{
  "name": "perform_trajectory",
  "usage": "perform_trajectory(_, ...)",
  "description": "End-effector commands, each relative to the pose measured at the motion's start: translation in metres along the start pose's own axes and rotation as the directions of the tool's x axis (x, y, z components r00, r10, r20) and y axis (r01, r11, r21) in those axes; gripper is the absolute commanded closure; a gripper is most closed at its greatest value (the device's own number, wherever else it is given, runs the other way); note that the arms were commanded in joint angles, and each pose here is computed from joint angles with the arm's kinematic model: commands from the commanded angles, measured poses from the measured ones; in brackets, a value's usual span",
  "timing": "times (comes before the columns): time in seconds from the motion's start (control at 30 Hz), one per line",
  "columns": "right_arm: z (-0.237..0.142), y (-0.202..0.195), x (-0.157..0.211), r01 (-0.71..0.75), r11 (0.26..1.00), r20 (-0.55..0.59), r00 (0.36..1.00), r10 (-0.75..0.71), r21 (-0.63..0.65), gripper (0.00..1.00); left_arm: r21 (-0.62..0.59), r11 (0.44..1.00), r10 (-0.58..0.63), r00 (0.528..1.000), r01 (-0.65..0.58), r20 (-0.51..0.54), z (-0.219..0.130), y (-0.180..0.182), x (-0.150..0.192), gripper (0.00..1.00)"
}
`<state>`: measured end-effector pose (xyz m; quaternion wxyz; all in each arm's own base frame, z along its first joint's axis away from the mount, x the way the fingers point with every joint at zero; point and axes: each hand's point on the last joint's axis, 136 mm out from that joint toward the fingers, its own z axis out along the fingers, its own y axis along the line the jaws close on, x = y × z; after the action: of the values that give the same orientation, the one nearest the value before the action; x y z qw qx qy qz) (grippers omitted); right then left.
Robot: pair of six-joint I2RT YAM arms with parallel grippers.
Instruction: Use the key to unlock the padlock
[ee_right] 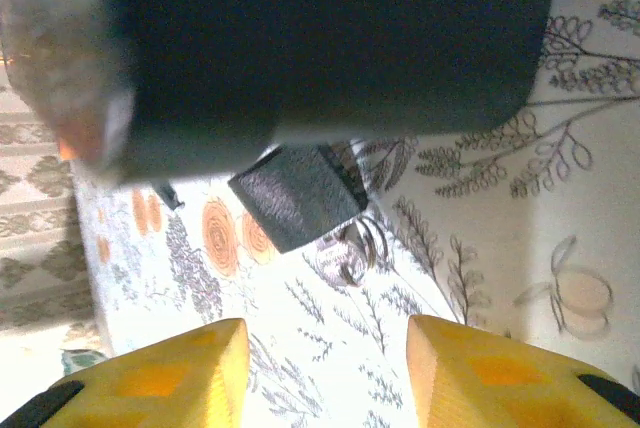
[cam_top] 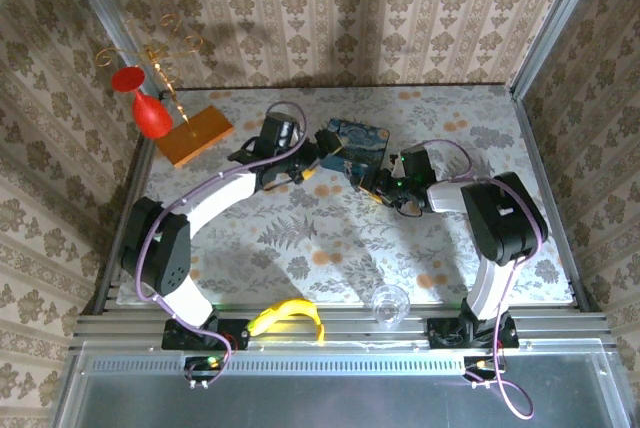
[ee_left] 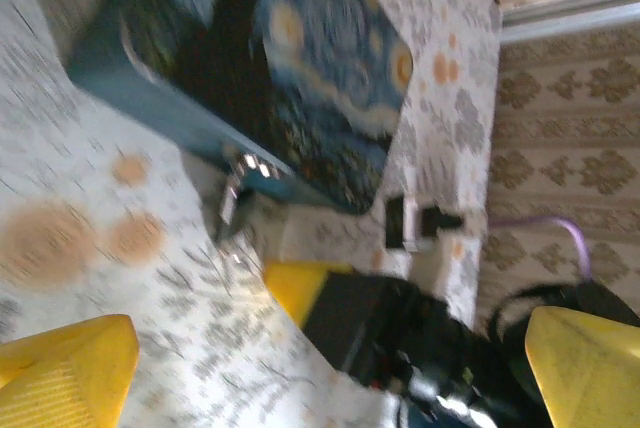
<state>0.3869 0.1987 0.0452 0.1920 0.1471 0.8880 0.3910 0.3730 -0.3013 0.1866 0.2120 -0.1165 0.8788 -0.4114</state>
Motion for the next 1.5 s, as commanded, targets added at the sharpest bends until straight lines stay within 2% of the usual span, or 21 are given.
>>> perform_trajectory(0.0, -0.023, 0.014, -0.008, 0.138, 0.983, 0.042, 0.989, -0.144, 0.119, 0.53, -0.121, 0.980, 0.168, 0.984, -0.161, 0.051, -0.002, 0.017, -0.033, 0.00)
perform_trajectory(0.13, -0.028, 0.023, -0.011, 0.240, 0.950, 0.043, 0.966, -0.254, 0.199, 0.50, -0.150, 0.960, 0.243, 0.970, -0.238, 0.018, 0.019, 0.022, -0.053, 0.00)
perform_trajectory(0.3, -0.014, 0.028, -0.013, 0.368, 0.877, -0.007, 0.923, -0.385, 0.309, 0.52, -0.130, 0.937, 0.322, 0.946, -0.325, -0.045, 0.059, 0.022, -0.064, 0.00)
perform_trajectory(0.5, 0.006, 0.025, -0.027, 0.410, 0.837, -0.044, 0.905, -0.424, 0.363, 0.54, -0.159, 0.910, 0.378, 0.924, -0.383, -0.063, 0.089, 0.030, -0.077, 0.00)
perform_trajectory(0.6, 0.012, 0.022, -0.037, 0.416, 0.822, -0.050, 0.900, -0.432, 0.389, 0.54, -0.136, 0.914, 0.375, 0.924, -0.381, -0.071, 0.098, 0.030, -0.076, 0.00)
perform_trajectory(0.93, 0.009, 0.025, -0.077, 0.401, 0.841, -0.006, 0.904, -0.428, 0.363, 0.52, -0.079, 0.912, 0.393, 0.913, -0.402, -0.112, 0.120, 0.017, -0.046, 0.06)
perform_trajectory(1.17, 0.012, 0.017, -0.055, 0.410, 0.861, -0.026, 0.906, -0.423, 0.301, 0.56, -0.152, 0.911, 0.377, 0.924, -0.383, -0.068, 0.116, 0.022, -0.053, 0.09)
perform_trajectory(1.47, 0.026, 0.000, -0.050, 0.260, 0.919, 0.021, 0.960, -0.278, 0.295, 0.56, -0.202, 0.909, 0.359, 0.931, -0.365, -0.071, 0.117, 0.035, -0.053, 0.11)
